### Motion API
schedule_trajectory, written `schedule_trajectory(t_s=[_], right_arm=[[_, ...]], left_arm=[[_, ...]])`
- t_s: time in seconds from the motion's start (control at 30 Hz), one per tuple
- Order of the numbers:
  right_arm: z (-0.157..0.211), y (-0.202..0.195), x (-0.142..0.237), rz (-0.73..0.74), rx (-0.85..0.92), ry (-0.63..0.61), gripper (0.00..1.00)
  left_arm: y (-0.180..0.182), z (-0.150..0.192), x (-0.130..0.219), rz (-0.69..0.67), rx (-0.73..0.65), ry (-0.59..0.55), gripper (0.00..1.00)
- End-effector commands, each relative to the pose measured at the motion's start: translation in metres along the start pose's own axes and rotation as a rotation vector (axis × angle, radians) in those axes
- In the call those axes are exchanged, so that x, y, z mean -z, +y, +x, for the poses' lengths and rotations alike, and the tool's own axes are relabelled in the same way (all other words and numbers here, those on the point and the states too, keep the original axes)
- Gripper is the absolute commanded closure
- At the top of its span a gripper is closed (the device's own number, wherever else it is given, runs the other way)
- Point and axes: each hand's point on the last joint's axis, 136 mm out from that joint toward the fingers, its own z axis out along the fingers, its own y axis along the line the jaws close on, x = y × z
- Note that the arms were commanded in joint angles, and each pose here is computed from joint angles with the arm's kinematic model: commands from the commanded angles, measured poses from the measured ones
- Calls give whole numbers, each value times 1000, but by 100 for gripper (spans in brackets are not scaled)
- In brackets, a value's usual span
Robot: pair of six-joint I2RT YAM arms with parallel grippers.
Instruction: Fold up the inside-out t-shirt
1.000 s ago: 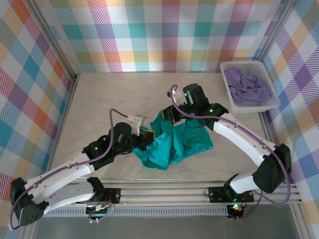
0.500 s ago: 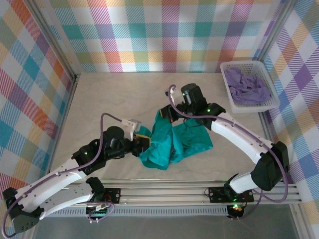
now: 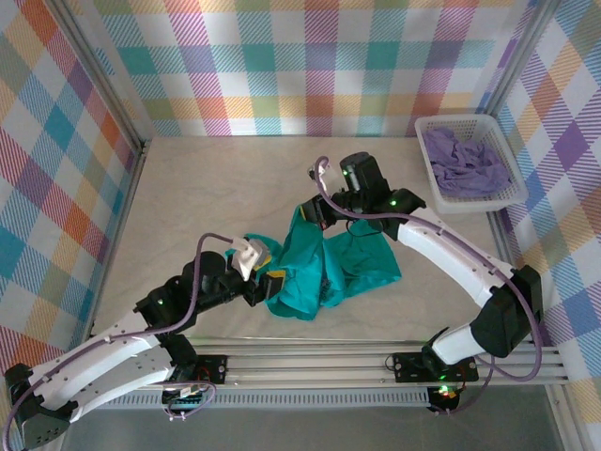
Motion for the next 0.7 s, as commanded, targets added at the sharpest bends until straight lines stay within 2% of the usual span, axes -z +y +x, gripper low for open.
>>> schedule_trajectory(t_s=[0.0,0.1,0.27,0.53,0.67], right_arm=[[-5,4,2,-31,23,5,100],[-3,3,4,-35,26,9,100],[-3,2,7,-53,24,10,100],[-4,4,6,-78,24,10,100],[-4,5,6,-84,22,11,100]], left_arm=[[2,-1,-1,-19,-159,-52,42],[-3,8,-2,15,-250,-80,42],[0,16,-3,-2,-378,-140,42],[3,-1,-10,-25,-450,-197,46],[5,-6,-14,-26,-480,-190,49]])
